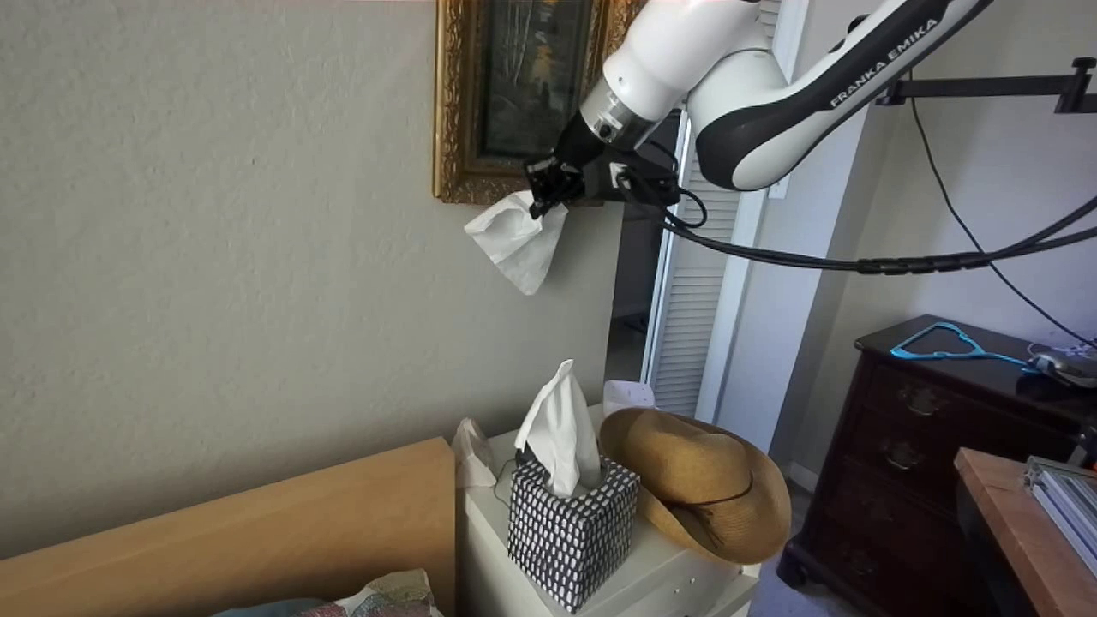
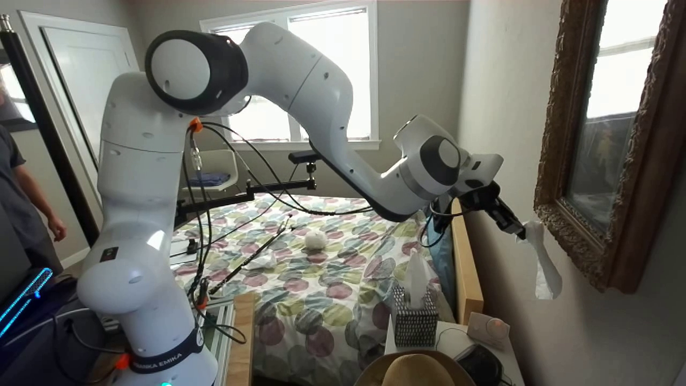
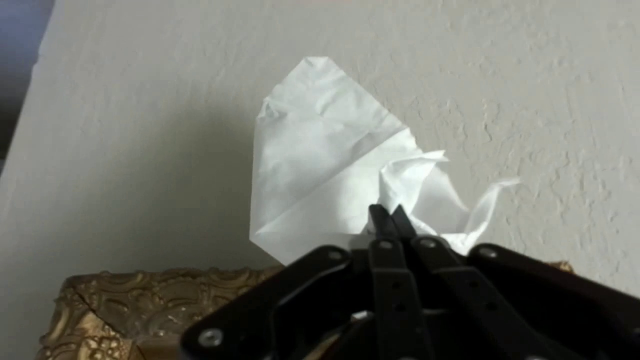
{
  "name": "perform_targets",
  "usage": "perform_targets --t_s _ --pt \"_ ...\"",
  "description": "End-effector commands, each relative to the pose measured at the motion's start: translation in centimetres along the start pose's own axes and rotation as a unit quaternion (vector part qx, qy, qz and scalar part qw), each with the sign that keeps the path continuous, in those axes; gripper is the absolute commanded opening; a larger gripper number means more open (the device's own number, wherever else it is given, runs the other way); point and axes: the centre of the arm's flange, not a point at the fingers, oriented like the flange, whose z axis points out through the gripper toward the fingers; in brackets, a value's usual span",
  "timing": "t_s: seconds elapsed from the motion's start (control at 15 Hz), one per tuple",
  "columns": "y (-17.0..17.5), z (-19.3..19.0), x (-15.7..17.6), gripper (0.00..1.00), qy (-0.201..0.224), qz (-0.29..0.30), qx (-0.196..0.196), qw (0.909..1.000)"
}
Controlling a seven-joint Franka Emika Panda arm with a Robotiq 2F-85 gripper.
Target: Use the tissue to wipe the picture frame then put the hat on the hook
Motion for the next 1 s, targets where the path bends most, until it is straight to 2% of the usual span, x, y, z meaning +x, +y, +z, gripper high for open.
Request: perform_targets --t_s 0.0,0.07,0.27,0.47,0.67,0.8,0.93 --pt "3.9 -4.2 -1.1 0.00 -0.061 -0.070 -0.044 0.9947" --pt "4.8 -4.0 -1.7 0.00 -0.078 -0.086 -0.064 0.9912" --pt "6.5 -2.8 -3.4 0.00 -0.146 -0.134 -0.089 0.9761" --pt "6.4 -0.6 -5.2 0.00 -0.219 -0.175 -0.082 0.9563" --pt "4.8 2.0 -7.5 0.00 -0.295 -0.211 -0.073 0.9291" --pt "3.6 3.9 -8.8 0.00 -0.330 -0.237 -0.066 0.9114" --pt "2.3 5.7 -9.5 0.00 -0.352 -0.250 -0.058 0.9002"
